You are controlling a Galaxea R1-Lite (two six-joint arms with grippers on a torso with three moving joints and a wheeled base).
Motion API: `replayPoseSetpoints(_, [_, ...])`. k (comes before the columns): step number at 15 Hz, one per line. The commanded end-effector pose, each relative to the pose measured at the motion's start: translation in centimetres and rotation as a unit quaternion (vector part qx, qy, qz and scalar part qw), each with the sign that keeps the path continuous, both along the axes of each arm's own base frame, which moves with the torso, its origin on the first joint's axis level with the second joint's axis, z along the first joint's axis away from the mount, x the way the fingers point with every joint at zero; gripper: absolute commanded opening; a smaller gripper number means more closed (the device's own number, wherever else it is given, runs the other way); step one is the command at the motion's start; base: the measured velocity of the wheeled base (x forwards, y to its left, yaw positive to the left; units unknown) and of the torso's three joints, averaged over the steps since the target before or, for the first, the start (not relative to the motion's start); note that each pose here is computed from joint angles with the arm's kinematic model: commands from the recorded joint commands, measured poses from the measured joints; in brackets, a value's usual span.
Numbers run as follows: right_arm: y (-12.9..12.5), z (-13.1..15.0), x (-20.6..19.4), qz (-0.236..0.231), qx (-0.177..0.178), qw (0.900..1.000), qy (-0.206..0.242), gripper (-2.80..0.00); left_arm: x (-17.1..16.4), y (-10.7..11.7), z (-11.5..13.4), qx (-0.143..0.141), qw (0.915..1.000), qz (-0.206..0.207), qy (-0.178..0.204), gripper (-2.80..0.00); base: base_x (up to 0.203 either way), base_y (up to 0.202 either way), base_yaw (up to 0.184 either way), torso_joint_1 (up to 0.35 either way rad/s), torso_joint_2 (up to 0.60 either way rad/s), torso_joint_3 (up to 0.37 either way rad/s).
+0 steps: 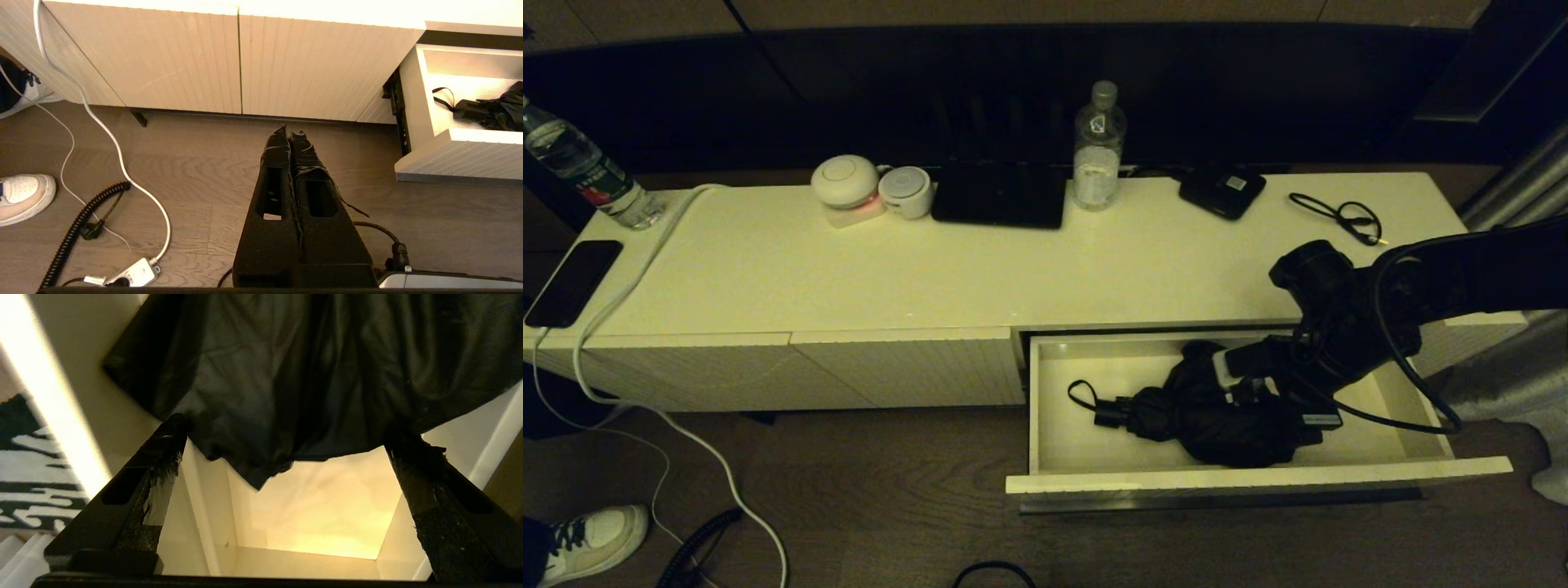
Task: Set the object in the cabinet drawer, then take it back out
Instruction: Take the umbrella out of the drawer and put it on the table
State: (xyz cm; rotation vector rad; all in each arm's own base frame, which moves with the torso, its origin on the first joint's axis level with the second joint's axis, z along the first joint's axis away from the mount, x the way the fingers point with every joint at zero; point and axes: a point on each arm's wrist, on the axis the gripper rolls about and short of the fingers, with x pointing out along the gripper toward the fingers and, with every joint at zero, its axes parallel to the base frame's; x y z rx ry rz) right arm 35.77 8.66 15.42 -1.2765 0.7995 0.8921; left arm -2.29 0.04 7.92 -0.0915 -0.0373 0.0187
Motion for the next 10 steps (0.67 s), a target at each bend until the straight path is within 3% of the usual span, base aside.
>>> replayPoseSetpoints(1, [0.2, -0.6, 0.6, 0.005, 0.0, 1.0, 0.003, 0.0, 0.0, 0.0, 0.0, 0.0, 1.0, 0.001, -0.001, -2.8, 0.0, 0.0, 0.0, 0.0, 0.0, 0.0])
replayPoseSetpoints(10, [0.6, -3.8, 2.7, 0.001, 0.002, 1.0, -0.001, 0.0, 0.0, 0.0, 0.0, 0.0, 1.0, 0.001, -0.001, -2.8, 0.0, 0.0, 0.0, 0.0, 0.0, 0.0])
